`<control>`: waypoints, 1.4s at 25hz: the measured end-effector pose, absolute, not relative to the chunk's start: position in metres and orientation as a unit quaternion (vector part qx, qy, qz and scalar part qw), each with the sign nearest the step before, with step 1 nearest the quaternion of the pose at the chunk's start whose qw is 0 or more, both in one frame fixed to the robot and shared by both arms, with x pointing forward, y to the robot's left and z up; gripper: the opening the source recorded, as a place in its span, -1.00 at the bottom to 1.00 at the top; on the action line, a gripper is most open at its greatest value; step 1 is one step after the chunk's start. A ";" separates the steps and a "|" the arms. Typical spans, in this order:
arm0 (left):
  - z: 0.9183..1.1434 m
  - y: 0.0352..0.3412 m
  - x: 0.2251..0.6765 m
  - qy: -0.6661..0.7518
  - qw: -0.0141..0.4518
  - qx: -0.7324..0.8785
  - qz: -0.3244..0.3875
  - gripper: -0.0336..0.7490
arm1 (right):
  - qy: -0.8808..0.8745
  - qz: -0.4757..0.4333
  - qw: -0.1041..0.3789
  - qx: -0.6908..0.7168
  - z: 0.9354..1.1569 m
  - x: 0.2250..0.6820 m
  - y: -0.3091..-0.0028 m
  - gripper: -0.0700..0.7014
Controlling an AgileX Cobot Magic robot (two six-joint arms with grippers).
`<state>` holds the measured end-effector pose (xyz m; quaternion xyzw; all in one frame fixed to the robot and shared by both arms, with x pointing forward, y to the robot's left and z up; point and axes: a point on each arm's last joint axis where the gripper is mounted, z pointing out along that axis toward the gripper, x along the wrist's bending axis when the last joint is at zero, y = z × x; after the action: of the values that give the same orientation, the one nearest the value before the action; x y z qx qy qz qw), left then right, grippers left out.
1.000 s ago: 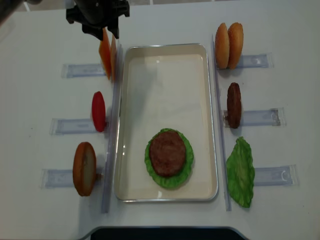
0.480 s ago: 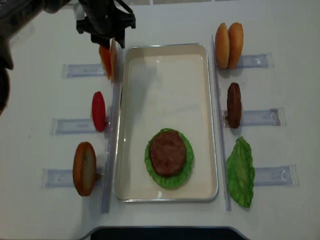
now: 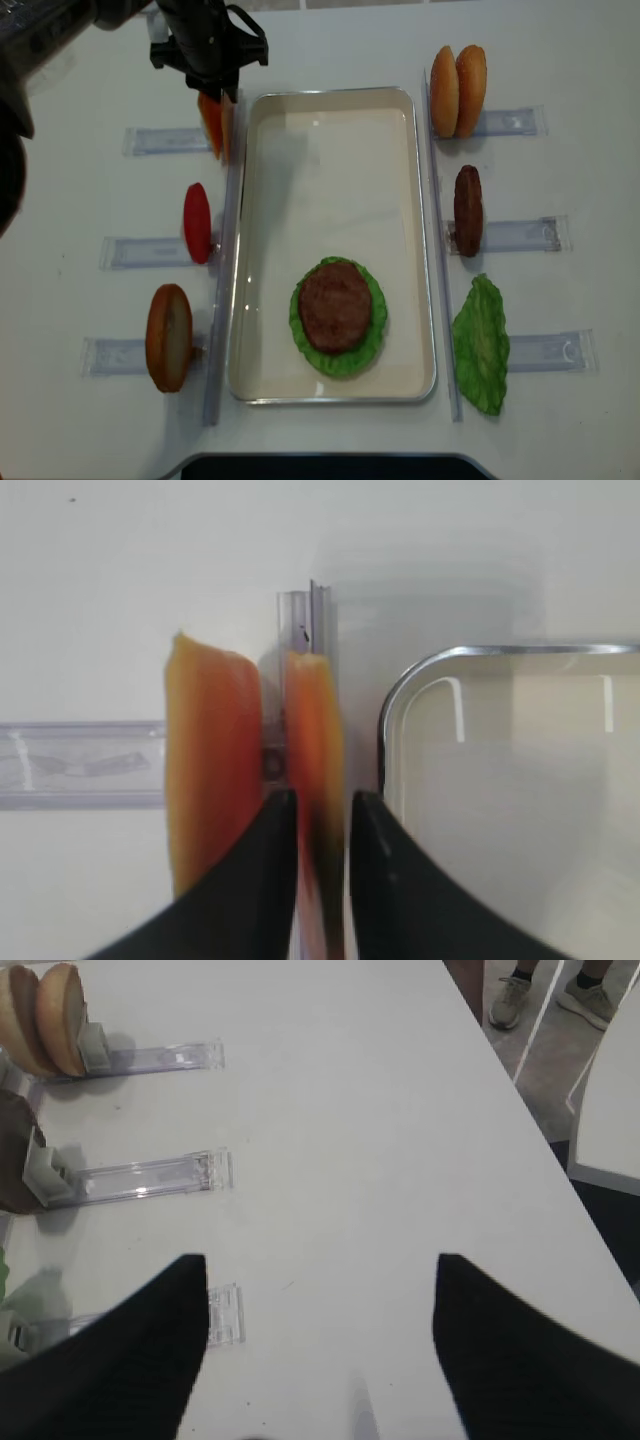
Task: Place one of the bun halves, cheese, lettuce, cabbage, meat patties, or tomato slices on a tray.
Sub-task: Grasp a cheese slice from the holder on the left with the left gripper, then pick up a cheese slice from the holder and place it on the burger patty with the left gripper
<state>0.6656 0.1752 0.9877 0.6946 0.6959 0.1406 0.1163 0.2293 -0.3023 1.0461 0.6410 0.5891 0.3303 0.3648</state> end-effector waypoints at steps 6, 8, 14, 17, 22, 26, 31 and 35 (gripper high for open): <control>0.987 0.176 0.664 0.696 0.105 0.696 0.140 -0.85 | 0.589 0.330 0.365 0.641 1.046 0.229 -0.302 0.44; 0.989 0.177 0.663 0.697 0.103 0.696 0.139 -0.85 | 0.589 0.330 0.365 0.641 1.046 0.229 -0.302 0.44; 1.009 0.180 0.652 0.700 0.097 0.695 0.131 -0.85 | 0.589 0.330 0.365 0.641 1.046 0.229 -0.302 0.44; 1.018 0.179 0.646 0.698 0.097 0.699 0.121 -0.85 | 0.589 0.331 0.364 0.641 1.046 0.229 -0.302 0.44; 1.034 0.169 0.633 0.687 0.112 0.709 0.113 -0.85 | 0.589 0.331 0.364 0.641 1.046 0.229 -0.302 0.44; 1.038 0.157 0.614 0.675 0.120 0.721 0.098 -0.85 | 0.589 0.331 0.364 0.641 1.046 0.229 -0.302 0.43; 1.037 0.141 0.581 0.656 0.147 0.736 0.079 -0.85 | 0.589 0.331 0.364 0.641 1.046 0.229 -0.302 0.43; 1.037 0.128 0.548 0.637 0.182 0.747 0.063 -0.85 | 0.589 0.331 0.364 0.641 1.046 0.229 -0.302 0.43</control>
<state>0.5475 0.1282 1.0367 0.7467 0.6367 0.0632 0.1818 0.2293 -0.3023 1.0461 0.6409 0.5891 0.3306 0.3645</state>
